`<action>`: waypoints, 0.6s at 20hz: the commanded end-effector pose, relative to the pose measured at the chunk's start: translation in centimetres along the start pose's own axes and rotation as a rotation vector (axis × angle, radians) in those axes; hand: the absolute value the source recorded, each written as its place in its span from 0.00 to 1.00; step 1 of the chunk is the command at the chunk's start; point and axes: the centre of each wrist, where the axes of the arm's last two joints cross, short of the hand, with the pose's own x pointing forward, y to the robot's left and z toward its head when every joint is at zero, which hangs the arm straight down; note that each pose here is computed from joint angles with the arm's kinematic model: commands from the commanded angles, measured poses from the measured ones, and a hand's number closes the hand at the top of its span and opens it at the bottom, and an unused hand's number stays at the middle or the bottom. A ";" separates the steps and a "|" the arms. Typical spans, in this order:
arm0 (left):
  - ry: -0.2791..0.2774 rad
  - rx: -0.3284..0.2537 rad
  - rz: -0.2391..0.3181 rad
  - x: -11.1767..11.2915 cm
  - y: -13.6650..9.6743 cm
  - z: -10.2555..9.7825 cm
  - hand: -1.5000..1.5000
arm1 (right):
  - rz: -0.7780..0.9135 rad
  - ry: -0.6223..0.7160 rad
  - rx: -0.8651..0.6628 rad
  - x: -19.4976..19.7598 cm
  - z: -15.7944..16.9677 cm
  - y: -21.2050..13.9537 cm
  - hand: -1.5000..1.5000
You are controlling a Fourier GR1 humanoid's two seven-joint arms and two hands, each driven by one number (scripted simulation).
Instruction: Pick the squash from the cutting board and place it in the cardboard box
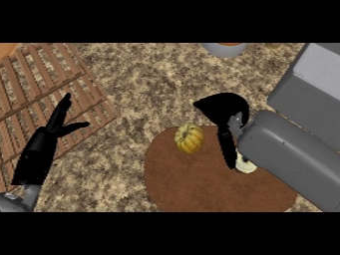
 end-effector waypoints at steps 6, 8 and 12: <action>0.185 0.209 -0.147 -3.8 6.5 -0.3 0.50 | 0.041 0.020 0.060 2.9 -1.9 0.4 0.00; 0.199 0.209 -0.138 -4.6 5.3 0.0 0.50 | 0.026 0.010 0.053 2.8 -1.8 -0.5 0.00; 0.203 0.222 -0.141 -4.2 6.9 0.3 0.50 | 0.004 -0.041 0.069 4.6 -2.1 0.3 0.00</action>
